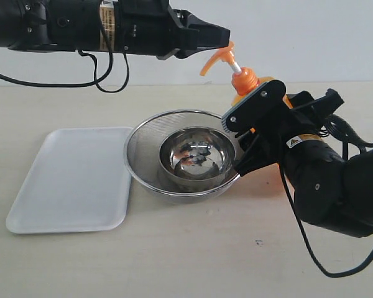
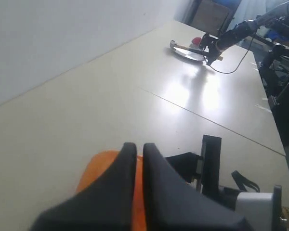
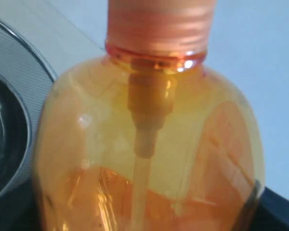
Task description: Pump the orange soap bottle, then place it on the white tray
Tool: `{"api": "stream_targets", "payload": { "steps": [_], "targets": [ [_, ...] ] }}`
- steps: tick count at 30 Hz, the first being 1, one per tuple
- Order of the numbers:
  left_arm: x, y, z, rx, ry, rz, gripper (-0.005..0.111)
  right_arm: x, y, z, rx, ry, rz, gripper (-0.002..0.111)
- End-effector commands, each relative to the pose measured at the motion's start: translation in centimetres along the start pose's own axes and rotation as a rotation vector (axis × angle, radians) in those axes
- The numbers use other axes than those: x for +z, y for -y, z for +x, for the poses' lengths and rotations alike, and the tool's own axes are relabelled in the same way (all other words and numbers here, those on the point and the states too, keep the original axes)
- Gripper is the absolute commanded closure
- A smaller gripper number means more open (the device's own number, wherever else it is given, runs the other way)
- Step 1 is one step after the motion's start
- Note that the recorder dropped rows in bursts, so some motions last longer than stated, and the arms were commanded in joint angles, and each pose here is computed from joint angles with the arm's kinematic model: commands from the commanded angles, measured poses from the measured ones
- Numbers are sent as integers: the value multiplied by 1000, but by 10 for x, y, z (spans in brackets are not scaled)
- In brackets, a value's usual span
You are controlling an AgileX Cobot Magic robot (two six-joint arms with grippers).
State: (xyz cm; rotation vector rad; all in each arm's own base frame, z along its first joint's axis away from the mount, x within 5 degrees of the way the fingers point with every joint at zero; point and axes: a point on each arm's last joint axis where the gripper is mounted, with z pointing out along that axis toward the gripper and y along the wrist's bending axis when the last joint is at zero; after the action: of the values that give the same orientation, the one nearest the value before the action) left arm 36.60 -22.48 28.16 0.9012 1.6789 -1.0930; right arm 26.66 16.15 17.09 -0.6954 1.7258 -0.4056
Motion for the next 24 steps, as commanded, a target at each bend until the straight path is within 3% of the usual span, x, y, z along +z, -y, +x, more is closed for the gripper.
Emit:
{"api": "stream_targets", "payload": {
  "steps": [1, 24],
  "targets": [
    [4, 4, -2, 6, -5, -3, 102, -2, 9, -10, -28, 80, 68, 108],
    [4, 3, 5, 35, -71, -19, 102, -2, 9, -11, -33, 84, 68, 108]
  ]
}}
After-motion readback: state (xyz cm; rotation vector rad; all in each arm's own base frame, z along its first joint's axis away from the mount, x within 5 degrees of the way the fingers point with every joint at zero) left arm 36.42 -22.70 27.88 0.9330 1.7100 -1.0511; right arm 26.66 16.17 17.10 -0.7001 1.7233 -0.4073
